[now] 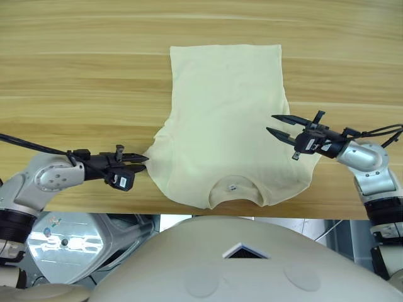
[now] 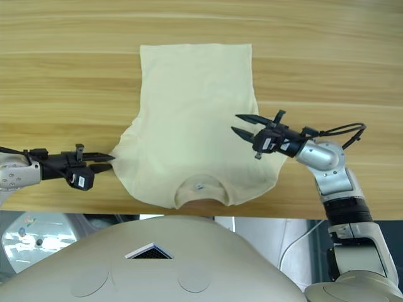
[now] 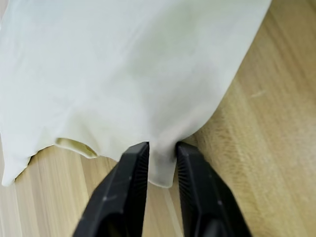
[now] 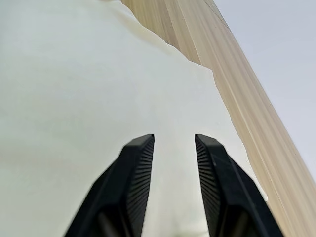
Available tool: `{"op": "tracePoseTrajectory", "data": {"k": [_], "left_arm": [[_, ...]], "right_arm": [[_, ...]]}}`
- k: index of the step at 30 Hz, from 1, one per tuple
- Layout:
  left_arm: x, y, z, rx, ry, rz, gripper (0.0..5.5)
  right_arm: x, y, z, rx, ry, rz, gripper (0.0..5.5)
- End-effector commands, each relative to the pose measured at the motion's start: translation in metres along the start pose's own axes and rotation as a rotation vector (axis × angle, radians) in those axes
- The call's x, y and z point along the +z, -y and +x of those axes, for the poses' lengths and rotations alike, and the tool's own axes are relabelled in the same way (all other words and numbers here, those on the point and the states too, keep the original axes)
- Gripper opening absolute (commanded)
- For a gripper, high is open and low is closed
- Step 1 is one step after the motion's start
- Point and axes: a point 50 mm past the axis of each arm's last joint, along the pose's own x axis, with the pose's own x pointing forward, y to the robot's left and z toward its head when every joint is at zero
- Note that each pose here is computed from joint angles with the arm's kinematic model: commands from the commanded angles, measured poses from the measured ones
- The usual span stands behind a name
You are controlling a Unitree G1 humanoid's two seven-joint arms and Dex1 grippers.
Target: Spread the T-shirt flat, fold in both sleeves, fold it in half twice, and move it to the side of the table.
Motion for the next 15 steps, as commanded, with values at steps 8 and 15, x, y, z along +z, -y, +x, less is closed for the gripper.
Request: {"op": "tracePoseTrajectory", "data": {"k": [8, 15], "left_arm": [[-0.002, -0.003, 0.003, 0.007, -0.017, 0.015, 0.02], [0.001, -0.014, 0.001, 0.037, -0.018, 0.049, 0.02]], "right_arm": [[0.0, 0.002, -0.003, 0.0, -0.002, -0.005, 1.55], [-0.002, 0.003, -0.003, 0.0, -0.005, -0.003, 1.55]]}}
